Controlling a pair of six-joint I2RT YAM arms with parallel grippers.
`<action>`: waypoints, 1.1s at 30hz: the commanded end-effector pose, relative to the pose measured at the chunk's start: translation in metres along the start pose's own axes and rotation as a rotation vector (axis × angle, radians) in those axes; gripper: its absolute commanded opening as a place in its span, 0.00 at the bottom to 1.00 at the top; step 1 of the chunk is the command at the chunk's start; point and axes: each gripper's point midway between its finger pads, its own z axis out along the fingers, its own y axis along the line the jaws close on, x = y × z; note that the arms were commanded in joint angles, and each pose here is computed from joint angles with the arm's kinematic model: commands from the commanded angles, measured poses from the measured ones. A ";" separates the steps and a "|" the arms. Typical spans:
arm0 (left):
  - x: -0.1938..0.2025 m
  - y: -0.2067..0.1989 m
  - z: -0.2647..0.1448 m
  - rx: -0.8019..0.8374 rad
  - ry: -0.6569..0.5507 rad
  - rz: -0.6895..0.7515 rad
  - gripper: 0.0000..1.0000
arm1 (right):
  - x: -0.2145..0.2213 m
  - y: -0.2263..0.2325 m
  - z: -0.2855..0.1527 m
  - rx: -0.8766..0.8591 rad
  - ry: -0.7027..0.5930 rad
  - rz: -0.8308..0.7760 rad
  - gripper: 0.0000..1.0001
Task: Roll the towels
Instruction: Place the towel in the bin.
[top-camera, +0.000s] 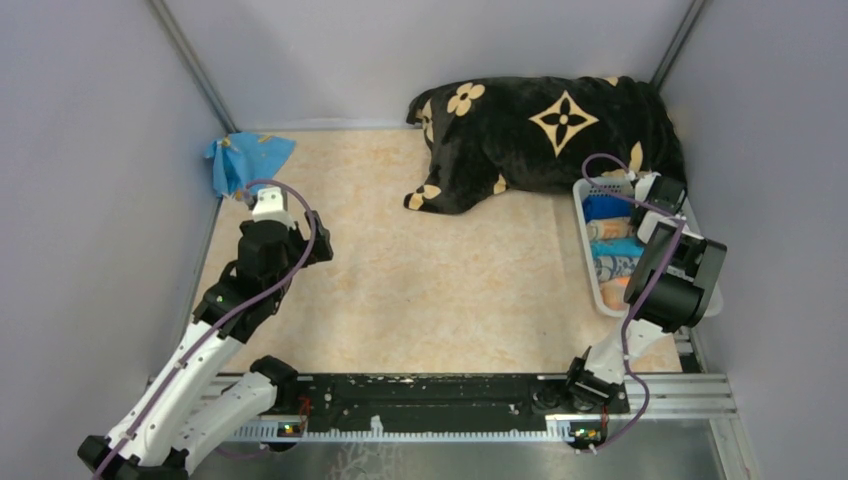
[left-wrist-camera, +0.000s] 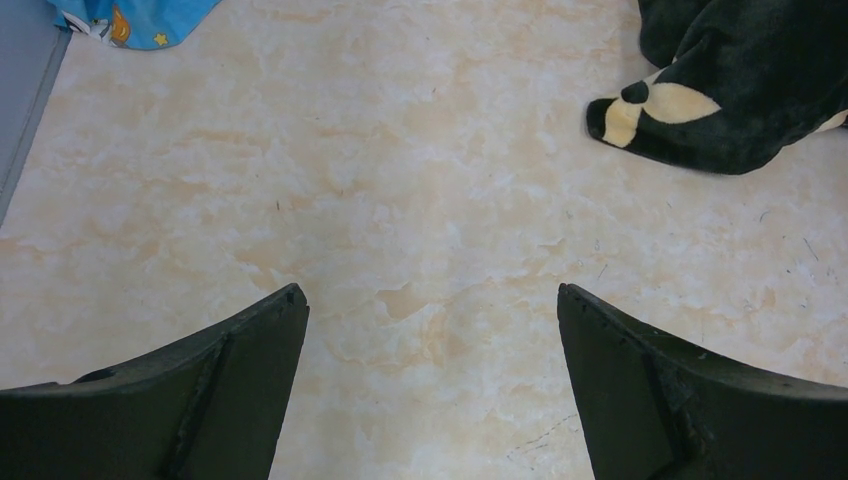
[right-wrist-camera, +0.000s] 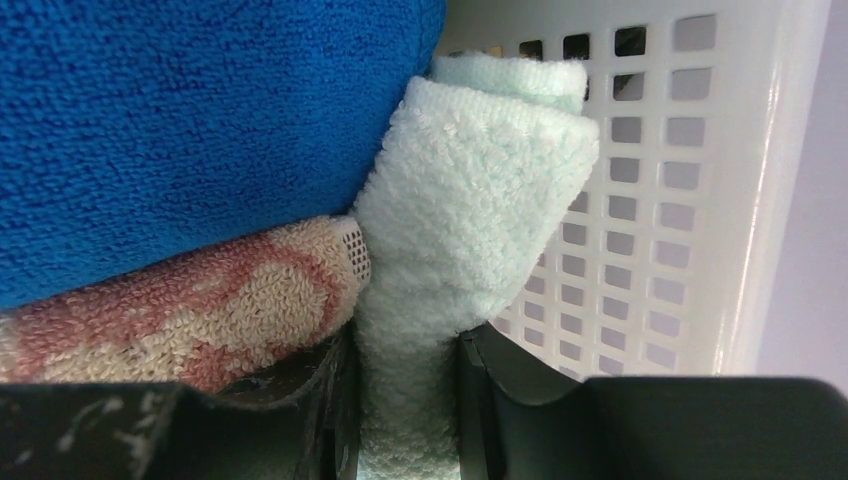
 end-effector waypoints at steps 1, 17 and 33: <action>-0.004 0.000 0.001 -0.006 -0.019 0.006 1.00 | -0.012 -0.009 -0.003 0.038 -0.044 -0.051 0.25; -0.003 0.000 0.001 0.001 -0.025 0.011 1.00 | -0.009 -0.019 0.009 0.087 0.008 -0.070 0.31; -0.005 0.001 -0.001 0.007 -0.033 0.010 1.00 | -0.043 -0.040 -0.019 0.128 -0.099 -0.024 0.63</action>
